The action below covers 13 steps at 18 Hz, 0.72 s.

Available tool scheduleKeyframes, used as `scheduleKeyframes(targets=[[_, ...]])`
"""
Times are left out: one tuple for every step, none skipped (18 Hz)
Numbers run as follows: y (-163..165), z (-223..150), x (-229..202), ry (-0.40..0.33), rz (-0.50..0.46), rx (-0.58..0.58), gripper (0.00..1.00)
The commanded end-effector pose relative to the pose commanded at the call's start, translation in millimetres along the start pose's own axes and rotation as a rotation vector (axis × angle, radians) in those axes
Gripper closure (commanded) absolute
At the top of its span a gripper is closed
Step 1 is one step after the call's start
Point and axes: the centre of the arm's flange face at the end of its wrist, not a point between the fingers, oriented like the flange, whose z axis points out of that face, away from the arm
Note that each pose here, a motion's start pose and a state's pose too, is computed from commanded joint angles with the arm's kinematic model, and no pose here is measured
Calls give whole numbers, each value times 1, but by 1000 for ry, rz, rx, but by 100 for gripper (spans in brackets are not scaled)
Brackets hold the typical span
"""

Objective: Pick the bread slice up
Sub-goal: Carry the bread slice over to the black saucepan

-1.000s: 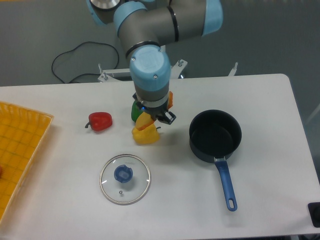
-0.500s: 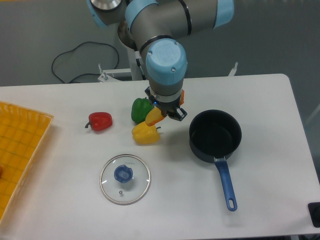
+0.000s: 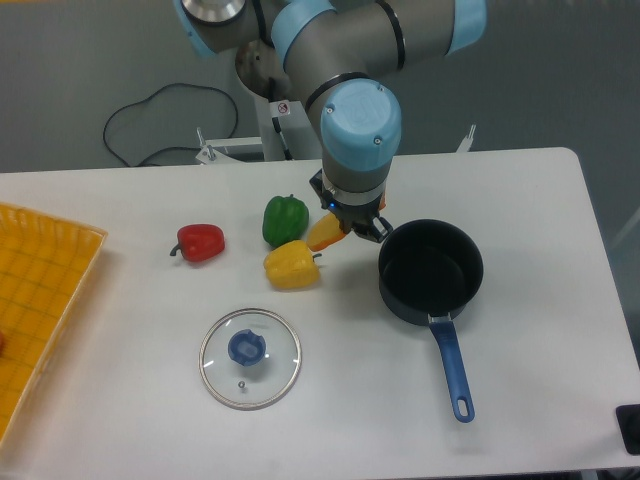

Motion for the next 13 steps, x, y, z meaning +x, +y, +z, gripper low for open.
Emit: scheduleKeyframes(targets=[[1,0,0,0,-1,0,100],[0,1,-1,-1,-2,2,100],[0,1,-2,-5,-2,4,100],[0,4,-2,-11,-2,6,100],[2,5,-5,-17,-9,10,100],[8,4,-9,-21,-19,15,100],[13,3,-12,-22,-27,17,100],[15,6,-14,-18,-25,16,100],[19,7,-17,-18,-15,16,100],[23,7,-20,-19,-10,17,100],[28,9,-22,-15,-10,17,100],[32,9,-25,-14,-9,20,100],[35,9,-28,-20,-11,25,100]])
